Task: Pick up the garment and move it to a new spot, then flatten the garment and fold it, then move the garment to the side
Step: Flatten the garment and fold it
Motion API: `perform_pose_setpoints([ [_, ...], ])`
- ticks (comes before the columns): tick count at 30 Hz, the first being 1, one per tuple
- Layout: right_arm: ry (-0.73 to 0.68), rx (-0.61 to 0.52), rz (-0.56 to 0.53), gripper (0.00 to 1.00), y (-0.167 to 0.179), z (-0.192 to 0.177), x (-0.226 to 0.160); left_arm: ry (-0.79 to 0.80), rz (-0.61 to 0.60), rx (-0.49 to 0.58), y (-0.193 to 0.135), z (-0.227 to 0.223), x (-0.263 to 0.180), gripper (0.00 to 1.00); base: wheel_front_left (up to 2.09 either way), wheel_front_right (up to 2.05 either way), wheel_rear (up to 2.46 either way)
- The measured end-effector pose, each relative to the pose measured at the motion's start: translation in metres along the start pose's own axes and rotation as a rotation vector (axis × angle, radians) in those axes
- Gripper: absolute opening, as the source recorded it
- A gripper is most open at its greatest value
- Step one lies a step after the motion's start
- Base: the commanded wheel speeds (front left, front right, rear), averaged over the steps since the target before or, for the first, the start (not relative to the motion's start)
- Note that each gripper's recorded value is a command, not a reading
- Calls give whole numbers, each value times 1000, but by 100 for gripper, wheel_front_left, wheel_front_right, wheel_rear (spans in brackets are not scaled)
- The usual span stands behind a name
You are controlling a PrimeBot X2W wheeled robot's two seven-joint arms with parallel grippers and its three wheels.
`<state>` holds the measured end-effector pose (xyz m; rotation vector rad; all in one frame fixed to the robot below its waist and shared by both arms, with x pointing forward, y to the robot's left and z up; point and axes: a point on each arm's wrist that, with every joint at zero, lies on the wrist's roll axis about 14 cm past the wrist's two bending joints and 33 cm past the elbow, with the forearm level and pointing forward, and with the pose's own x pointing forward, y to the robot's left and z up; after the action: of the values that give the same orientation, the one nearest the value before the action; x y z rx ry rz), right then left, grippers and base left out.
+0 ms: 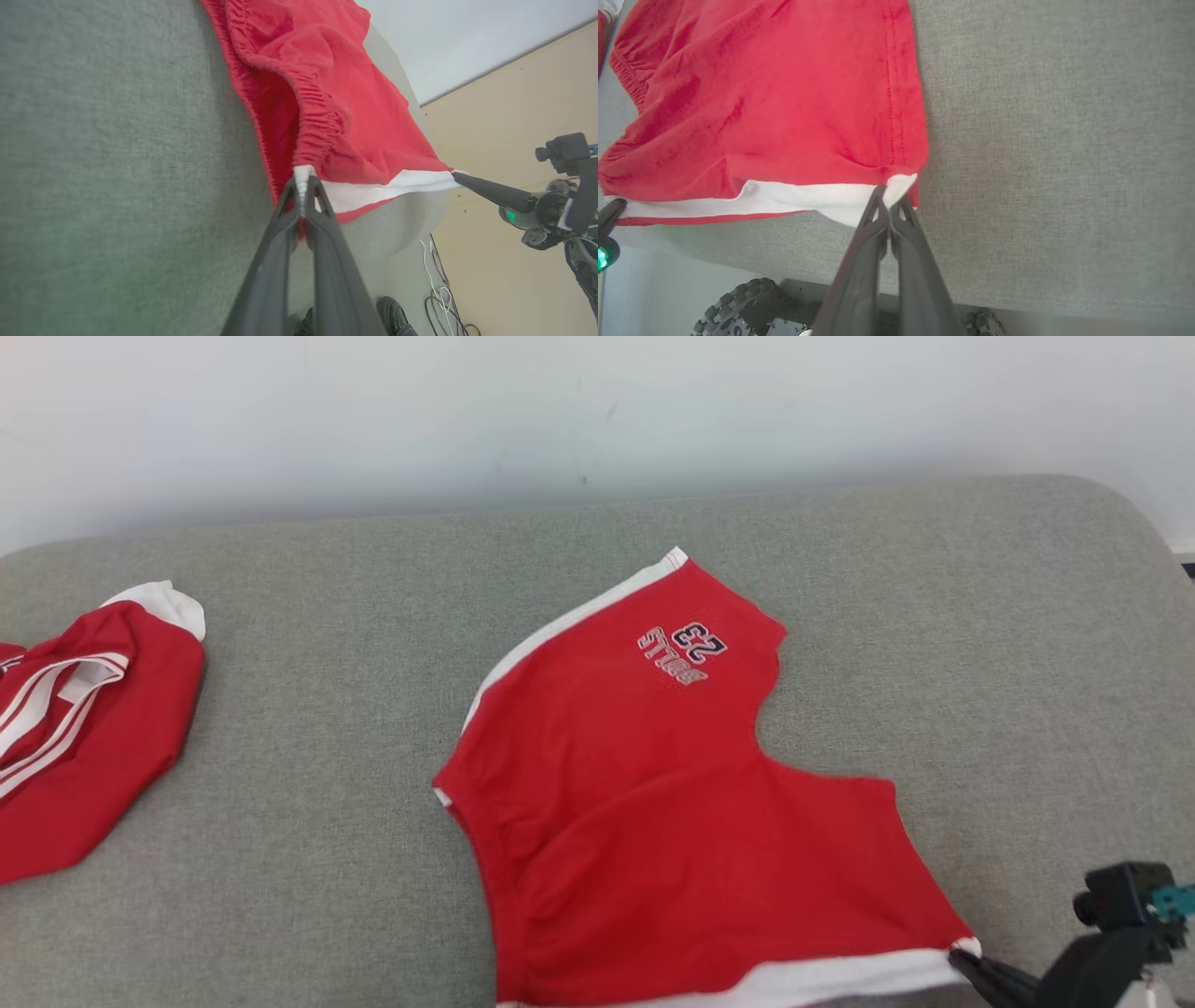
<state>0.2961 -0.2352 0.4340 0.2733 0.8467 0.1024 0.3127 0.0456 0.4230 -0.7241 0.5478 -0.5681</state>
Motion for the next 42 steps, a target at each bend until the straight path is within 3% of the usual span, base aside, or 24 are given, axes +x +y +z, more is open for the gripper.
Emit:
perform_pose_setpoints([
  [6,-45,39,16,0,10,6,-12,72,22,-26,6,-14,-12,0,0,0,0],
  [18,-473,-228,117,0,62,143,2,-236,-91,-21,-27,69,19,0,0,0,0],
  [27,-566,-319,174,0,95,207,61,-383,-39,11,-11,123,50,0,0,0,0],
  [42,-564,-364,192,0,124,242,161,-515,128,-42,43,159,72,0,0,0,0],
])
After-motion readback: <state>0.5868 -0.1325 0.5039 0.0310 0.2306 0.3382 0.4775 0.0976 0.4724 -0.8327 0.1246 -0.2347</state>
